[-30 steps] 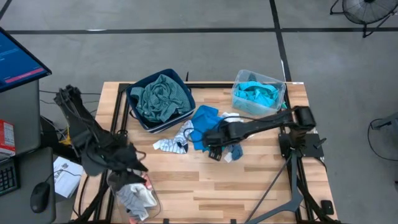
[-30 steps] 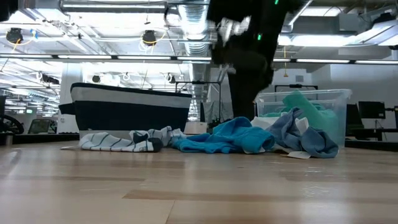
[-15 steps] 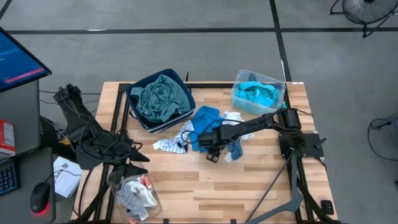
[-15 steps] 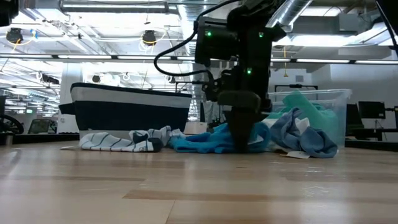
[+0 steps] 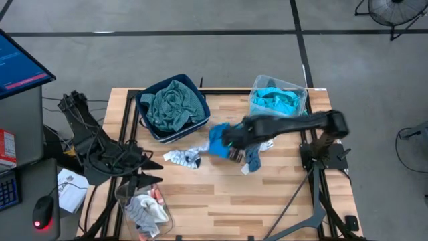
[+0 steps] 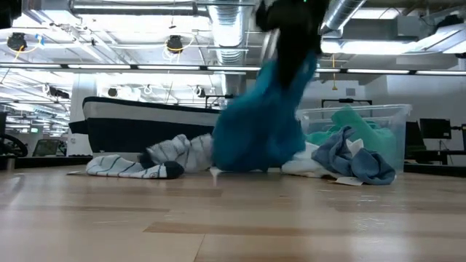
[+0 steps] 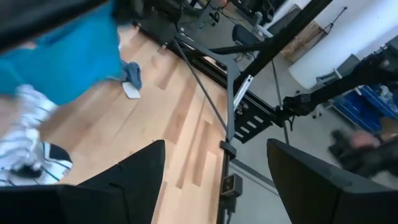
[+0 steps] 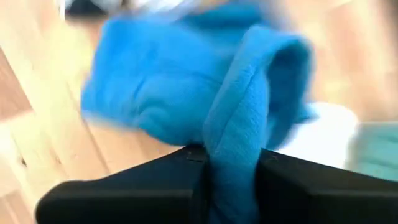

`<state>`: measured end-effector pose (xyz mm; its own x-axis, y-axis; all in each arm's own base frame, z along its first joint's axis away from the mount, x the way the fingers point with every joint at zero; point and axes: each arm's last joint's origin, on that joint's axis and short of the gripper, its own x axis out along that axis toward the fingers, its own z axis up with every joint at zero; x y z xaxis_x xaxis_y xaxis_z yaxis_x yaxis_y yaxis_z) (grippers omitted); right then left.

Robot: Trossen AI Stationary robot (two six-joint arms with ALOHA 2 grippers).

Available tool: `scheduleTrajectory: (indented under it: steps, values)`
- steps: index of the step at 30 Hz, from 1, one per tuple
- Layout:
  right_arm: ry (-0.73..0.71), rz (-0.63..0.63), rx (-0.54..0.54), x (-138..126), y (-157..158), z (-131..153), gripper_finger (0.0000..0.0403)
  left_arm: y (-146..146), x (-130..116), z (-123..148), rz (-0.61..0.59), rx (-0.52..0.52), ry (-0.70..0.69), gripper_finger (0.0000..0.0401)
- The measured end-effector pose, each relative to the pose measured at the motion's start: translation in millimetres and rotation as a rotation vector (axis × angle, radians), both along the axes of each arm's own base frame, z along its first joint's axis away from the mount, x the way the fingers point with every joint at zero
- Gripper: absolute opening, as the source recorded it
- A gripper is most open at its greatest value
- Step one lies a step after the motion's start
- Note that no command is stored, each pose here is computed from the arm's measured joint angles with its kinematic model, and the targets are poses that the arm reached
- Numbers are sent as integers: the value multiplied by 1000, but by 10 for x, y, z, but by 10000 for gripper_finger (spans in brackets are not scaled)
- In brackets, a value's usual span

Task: Pick & Place Cloths
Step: Put the blue shorts into the white bin

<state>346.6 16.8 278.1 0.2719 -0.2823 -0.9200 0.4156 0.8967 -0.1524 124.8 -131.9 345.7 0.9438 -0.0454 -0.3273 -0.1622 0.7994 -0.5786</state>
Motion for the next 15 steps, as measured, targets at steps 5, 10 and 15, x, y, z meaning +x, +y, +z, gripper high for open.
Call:
scheduleTrajectory:
  steps: [5, 10, 15]
  values:
    - [-133, -188, -138, -504, -370, 675, 29, 6, 7, 1, 28, 22, -13, 265]
    - [-277, -425, -195, -999, -784, 1078, 29, 8, 7, 2, 34, 24, -16, 265]
    - [-349, -598, -244, -1345, -1082, 1263, 29, 8, 6, 4, 34, 22, -17, 265]
